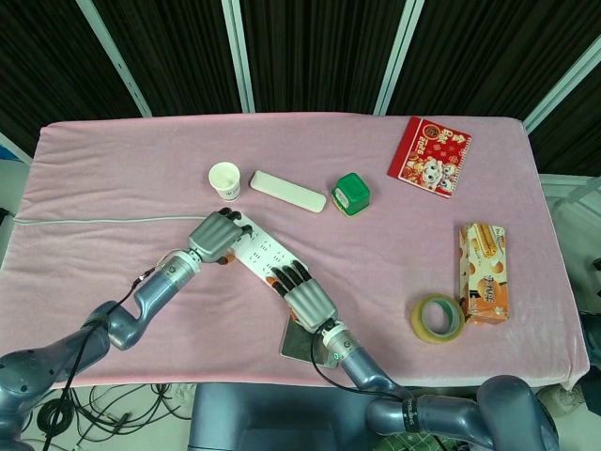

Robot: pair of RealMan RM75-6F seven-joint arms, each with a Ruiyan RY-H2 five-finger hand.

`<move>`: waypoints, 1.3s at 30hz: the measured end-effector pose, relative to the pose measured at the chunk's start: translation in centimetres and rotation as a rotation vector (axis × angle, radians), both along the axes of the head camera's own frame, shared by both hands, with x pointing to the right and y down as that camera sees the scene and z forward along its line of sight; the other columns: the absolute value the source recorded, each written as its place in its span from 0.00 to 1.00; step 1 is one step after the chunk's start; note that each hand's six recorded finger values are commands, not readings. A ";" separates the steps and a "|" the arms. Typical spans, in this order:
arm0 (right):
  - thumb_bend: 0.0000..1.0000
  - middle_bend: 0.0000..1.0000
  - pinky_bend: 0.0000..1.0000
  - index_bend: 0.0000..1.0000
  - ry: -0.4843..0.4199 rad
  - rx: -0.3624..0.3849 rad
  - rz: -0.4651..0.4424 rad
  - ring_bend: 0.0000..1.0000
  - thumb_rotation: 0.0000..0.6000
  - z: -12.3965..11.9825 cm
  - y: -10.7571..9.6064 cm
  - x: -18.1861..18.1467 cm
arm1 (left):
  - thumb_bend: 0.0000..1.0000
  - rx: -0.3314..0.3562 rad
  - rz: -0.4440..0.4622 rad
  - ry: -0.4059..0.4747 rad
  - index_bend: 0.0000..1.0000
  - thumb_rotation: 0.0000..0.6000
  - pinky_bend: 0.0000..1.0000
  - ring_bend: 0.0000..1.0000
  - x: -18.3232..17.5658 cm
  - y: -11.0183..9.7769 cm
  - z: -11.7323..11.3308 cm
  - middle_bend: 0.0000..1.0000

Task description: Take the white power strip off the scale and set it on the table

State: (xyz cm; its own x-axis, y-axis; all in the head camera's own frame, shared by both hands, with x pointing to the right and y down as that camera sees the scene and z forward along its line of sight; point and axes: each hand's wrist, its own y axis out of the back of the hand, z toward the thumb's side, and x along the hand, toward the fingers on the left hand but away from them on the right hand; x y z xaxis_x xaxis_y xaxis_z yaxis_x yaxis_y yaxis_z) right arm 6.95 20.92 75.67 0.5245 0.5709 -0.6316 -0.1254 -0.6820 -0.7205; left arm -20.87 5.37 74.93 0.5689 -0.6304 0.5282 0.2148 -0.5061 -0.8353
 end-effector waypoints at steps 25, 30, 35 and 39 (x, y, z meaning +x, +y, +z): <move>0.69 0.19 0.05 0.35 0.007 -0.013 -0.005 0.19 1.00 -0.2 -0.2 0.6 | 0.76 -0.077 -0.126 0.075 0.69 1.00 0.26 0.23 1.0 -1.4 -0.6 0.65; 0.69 0.25 0.07 0.37 0.015 -0.027 -0.023 0.25 1.00 -0.1 0.0 0.7 | 0.76 -0.091 -0.134 0.073 0.69 1.00 0.26 0.23 0.8 -1.6 -0.8 0.65; 0.69 0.28 0.07 0.38 0.023 -0.038 -0.040 0.27 1.00 0.0 0.2 0.7 | 0.76 -0.109 -0.130 0.058 0.69 1.00 0.26 0.23 0.7 -1.4 -0.8 0.65; 0.69 0.27 0.07 0.38 0.028 -0.035 -0.042 0.27 1.00 -0.1 0.0 0.7 | 0.76 -0.097 -0.140 0.075 0.69 1.00 0.27 0.23 0.7 -1.7 -1.3 0.65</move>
State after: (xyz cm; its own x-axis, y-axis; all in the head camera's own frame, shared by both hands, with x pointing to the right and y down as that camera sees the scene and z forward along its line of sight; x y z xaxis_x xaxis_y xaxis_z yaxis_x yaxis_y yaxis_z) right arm 7.69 20.92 75.61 0.5294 0.5260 -0.6657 -0.1739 -0.7007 -0.6919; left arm -20.18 3.68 73.61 0.5192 -0.6544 0.5498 0.0758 -0.6055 -0.7923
